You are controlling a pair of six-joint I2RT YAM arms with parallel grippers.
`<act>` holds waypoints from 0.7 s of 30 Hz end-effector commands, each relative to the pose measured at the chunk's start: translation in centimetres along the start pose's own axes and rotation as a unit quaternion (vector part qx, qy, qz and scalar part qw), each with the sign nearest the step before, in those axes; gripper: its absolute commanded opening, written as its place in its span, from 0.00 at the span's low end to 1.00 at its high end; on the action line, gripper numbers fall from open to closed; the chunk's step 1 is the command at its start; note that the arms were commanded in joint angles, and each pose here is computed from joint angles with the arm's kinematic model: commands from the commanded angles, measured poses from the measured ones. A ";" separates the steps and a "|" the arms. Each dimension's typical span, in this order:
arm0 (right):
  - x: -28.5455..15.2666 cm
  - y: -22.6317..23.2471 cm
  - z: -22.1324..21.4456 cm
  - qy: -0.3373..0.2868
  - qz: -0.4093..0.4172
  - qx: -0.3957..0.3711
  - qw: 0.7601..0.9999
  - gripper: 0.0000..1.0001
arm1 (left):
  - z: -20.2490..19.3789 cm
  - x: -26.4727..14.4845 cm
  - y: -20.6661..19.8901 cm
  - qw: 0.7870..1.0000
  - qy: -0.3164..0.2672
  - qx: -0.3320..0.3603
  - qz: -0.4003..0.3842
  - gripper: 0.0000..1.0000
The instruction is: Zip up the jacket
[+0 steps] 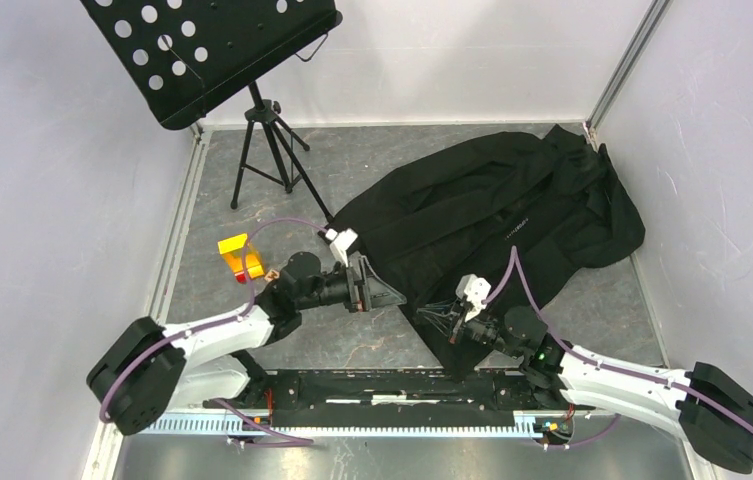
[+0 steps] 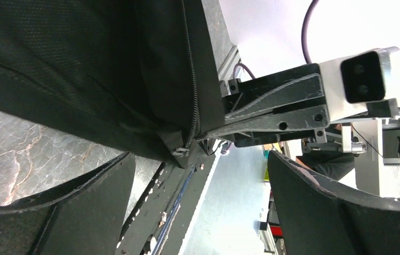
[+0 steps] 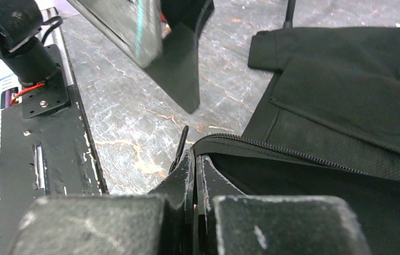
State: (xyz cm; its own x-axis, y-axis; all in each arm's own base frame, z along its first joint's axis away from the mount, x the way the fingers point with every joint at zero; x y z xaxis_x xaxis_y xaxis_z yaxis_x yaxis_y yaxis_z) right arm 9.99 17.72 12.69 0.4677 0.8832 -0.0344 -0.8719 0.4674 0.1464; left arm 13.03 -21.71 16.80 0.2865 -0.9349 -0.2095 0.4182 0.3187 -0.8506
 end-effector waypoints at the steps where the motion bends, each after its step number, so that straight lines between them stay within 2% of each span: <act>1: -0.2 0.7 0.6 -0.044 0.048 -0.028 0.997 0.00 | 0.7 1.4 -1.2 0.998 -0.038 -0.004 -0.043 1.00; 8: -0.4 0.7 0.5 -0.068 0.036 0.011 0.997 0.00 | -0.3 3.2 -2.3 0.994 -0.032 -0.017 -0.102 1.00; 11: 0.0 -0.1 0.0 -0.040 -0.012 0.032 0.999 0.00 | -0.5 2.4 -3.5 0.988 -0.056 -0.009 -0.142 0.94; 14: 0.2 -0.2 -0.5 -0.013 -0.025 0.054 0.998 0.00 | -0.9 1.6 -5.0 0.985 -0.066 0.023 -0.156 0.91; 18: 0.2 -0.6 -1.2 0.007 -0.069 0.103 0.992 0.00 | -2.3 1.4 -7.4 0.986 -0.037 0.088 -0.137 0.88; 21: 0.1 -0.8 -1.0 0.002 -0.084 0.142 0.986 0.00 | -3.6 0.9 -8.5 0.984 -0.009 0.080 -0.157 0.84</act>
State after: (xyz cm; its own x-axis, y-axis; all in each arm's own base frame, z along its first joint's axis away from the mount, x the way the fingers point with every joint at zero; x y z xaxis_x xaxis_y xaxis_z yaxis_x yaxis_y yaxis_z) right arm 10.42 17.97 11.97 0.5426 0.8370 -0.0707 -0.7877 0.5362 0.3032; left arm 7.77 -25.39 21.16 0.1606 -0.9850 0.0624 0.5646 0.0398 -0.8244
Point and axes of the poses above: each gripper's point midway between its finger pads, its own x axis out along the fingers, its own y axis along the line the jaws close on, z = x × y, the point moved 9 cm from there along -x, back along the fingers, and after that the axes turned 3 degrees about x, right-handed, at the moved point
